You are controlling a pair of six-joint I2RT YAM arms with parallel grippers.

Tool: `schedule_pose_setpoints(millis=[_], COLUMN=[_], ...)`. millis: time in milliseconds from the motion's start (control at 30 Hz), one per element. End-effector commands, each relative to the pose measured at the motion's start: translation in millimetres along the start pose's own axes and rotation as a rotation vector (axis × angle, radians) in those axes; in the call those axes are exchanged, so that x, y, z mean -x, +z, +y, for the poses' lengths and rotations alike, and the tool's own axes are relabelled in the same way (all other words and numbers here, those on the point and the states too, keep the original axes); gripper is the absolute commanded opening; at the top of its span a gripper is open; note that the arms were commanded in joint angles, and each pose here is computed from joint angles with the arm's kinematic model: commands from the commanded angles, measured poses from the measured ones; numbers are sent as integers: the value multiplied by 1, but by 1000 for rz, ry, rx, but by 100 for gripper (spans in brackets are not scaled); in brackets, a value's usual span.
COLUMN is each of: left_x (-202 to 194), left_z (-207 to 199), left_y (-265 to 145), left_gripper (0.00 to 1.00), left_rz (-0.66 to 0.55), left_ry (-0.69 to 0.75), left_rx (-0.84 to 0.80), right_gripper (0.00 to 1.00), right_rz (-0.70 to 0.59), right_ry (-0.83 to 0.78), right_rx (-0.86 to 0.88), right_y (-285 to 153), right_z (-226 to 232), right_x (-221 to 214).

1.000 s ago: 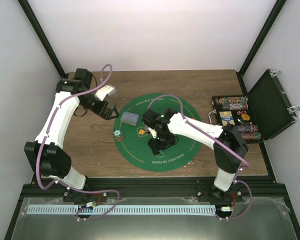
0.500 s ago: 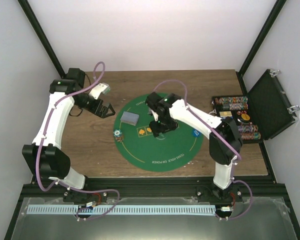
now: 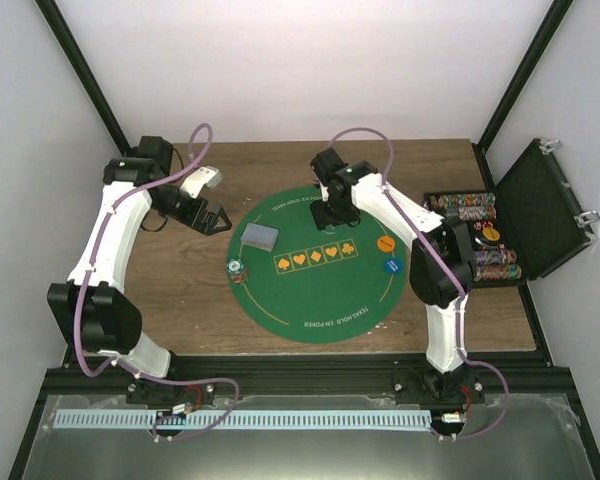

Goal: Distribute texas hold em gaming equipment

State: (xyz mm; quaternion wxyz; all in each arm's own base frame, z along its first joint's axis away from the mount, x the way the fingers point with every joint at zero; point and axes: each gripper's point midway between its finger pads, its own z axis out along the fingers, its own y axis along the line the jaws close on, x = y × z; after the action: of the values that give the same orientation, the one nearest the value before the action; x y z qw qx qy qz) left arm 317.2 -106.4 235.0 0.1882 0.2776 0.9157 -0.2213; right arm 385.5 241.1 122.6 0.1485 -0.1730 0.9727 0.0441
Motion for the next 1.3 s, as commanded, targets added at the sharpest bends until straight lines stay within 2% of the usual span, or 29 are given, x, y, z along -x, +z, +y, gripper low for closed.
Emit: schedule_pose_setpoints(millis=[0, 300, 700, 900, 1067, 1167, 1267], left_x=[1, -3, -4, -5, -4, -4, -4], left_z=[4, 4, 6, 8, 9, 9, 9], left_y=[3, 4, 7, 5, 5, 4, 4], left_gripper=[100, 100, 100, 100, 100, 100, 100], left_rz=[4, 11, 18, 20, 21, 20, 20], left_ry=[-16, -21, -26, -23, -25, -22, -22], left_rx=[1, 7, 11, 27, 30, 31, 32], right_gripper=[1, 1, 1, 1, 1, 16, 46], right_rz=[-128, -240, -200, -140, -154, -164, -164], right_ry=[-2, 2, -6, 8, 31, 34, 26], right_rx=[-30, -80, -59, -60, -52, -50, -46], right_y=[-1, 28, 88, 126, 135, 131, 128], right_z=[-13, -26, -22, -22, -21, -20, -20], right_x=[42, 85, 95, 83, 90, 94, 96])
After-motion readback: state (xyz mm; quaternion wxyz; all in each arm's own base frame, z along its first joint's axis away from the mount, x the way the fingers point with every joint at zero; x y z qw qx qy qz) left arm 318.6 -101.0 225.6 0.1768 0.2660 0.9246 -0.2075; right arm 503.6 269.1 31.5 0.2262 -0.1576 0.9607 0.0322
